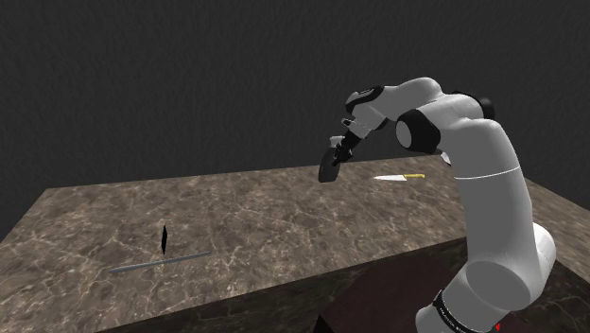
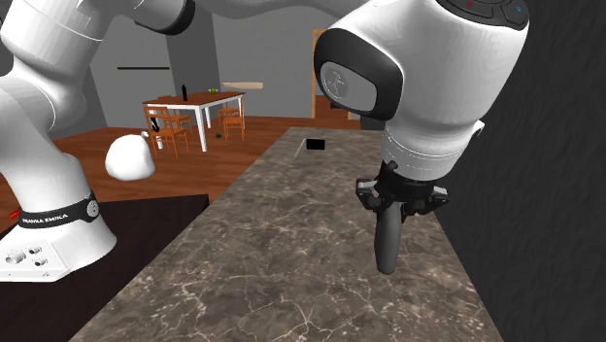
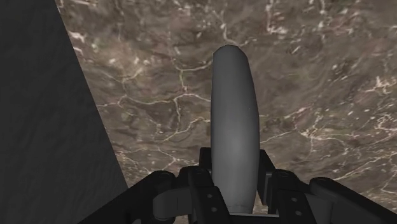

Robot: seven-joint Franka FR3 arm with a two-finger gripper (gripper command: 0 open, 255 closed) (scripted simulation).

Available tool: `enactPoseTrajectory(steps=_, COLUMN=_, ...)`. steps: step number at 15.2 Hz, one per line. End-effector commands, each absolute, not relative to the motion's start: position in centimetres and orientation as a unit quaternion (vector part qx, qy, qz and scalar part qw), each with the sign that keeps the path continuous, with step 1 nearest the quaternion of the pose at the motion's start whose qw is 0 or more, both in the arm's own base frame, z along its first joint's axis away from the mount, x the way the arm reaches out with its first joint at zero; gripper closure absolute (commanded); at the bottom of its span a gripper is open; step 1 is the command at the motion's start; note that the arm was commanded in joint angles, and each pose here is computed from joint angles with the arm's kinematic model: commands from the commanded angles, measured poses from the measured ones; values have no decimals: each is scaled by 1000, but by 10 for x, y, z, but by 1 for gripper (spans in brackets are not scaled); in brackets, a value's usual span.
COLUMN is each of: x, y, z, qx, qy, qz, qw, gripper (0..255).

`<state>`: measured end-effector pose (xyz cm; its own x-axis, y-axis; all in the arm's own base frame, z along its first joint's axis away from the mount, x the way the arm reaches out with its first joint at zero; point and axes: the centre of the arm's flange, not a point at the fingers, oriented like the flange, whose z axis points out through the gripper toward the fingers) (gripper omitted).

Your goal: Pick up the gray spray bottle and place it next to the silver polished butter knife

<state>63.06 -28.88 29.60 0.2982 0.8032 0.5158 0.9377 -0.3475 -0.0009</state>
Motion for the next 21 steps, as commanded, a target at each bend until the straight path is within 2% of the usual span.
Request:
enactPoseTrajectory(steps=1, x=631, y=-289, z=296, qx=-791, qy=-550, qz=-219, qw=153, gripper=255)
enactPoseTrajectory(steps=21, x=631, y=-289, z=401, qx=-791, qy=-550, qz=-219, qw=153, gripper=255)
